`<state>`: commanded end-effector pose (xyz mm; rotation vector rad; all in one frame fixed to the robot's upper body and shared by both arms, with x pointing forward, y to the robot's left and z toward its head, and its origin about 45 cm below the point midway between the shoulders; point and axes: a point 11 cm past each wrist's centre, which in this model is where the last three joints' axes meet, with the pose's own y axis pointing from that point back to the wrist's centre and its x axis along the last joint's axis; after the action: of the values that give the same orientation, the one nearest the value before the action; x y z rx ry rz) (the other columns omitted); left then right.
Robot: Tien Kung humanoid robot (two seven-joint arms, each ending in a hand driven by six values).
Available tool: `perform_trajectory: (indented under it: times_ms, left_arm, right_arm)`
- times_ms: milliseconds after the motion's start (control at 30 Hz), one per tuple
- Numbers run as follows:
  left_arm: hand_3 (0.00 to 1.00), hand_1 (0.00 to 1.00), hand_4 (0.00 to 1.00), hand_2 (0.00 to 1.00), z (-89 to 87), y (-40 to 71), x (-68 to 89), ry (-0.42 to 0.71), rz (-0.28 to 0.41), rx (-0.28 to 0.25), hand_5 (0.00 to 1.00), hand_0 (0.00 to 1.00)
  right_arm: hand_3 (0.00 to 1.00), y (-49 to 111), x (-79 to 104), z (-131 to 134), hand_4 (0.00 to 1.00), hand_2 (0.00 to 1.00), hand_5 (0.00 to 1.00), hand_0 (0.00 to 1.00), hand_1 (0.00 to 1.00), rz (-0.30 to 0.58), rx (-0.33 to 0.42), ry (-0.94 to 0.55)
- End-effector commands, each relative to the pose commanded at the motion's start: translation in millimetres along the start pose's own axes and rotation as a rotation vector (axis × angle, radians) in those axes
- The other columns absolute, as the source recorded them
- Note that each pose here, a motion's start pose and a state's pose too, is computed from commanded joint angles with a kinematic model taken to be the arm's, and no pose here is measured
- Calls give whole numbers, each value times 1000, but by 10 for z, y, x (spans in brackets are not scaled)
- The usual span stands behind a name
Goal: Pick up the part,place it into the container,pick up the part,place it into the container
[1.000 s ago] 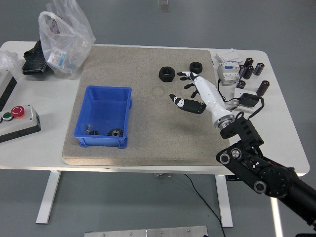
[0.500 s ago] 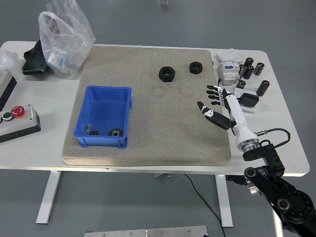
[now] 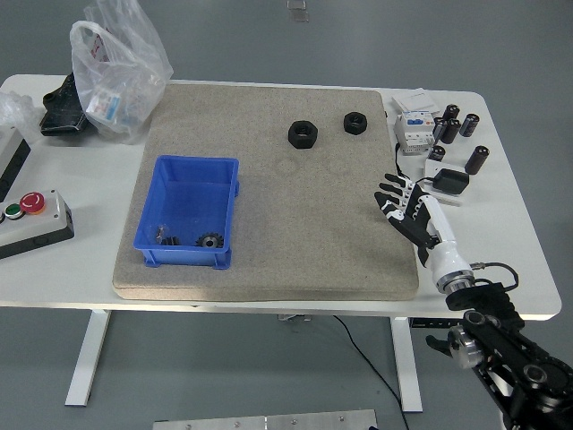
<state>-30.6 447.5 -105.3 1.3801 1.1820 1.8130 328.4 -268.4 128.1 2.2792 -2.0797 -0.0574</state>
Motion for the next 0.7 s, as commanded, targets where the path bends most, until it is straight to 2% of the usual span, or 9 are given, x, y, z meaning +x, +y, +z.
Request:
perform_trajectory:
  times_ms: [133,167,333,367,533,567,700]
  left_arm:
    - [689,632,662,612,6,1,-5,1,-1,-2,240,654]
    - [689,632,661,612,5,1,-6,1,-1,-2,240,654]
    - [689,632,661,612,-8,1,-6,2,-1,2,240,654]
    - [689,631,662,613,-12,0,-6,2,-1,2,240,654]
    - [689,631,662,613,-15,1,-12,3,-2,4,240,654]
    - [689,632,662,612,-13,1,-14,4,-3,3,240,654]
    - [689,632,662,612,-8,2,-20,4,-4,2,240,654]
  right_arm:
    - [768,15,-41,46,813,773,409,726,764,-21,-14,-82]
    - [736,20,-55,58,852,714,524,709,715,-28,-16,-110]
    - [736,26,-52,38,852,714,524,709,715,-30,7,-182]
    - [635,25,-46,27,884,566,690,604,536,-28,15,-189]
    - [635,11,-13,-53,884,566,690,604,536,-14,61,-210]
    - [517,9,-10,-66,902,540,730,569,536,-10,70,-215]
    - [517,3,-5,-96,902,540,730,569,536,1,93,-229]
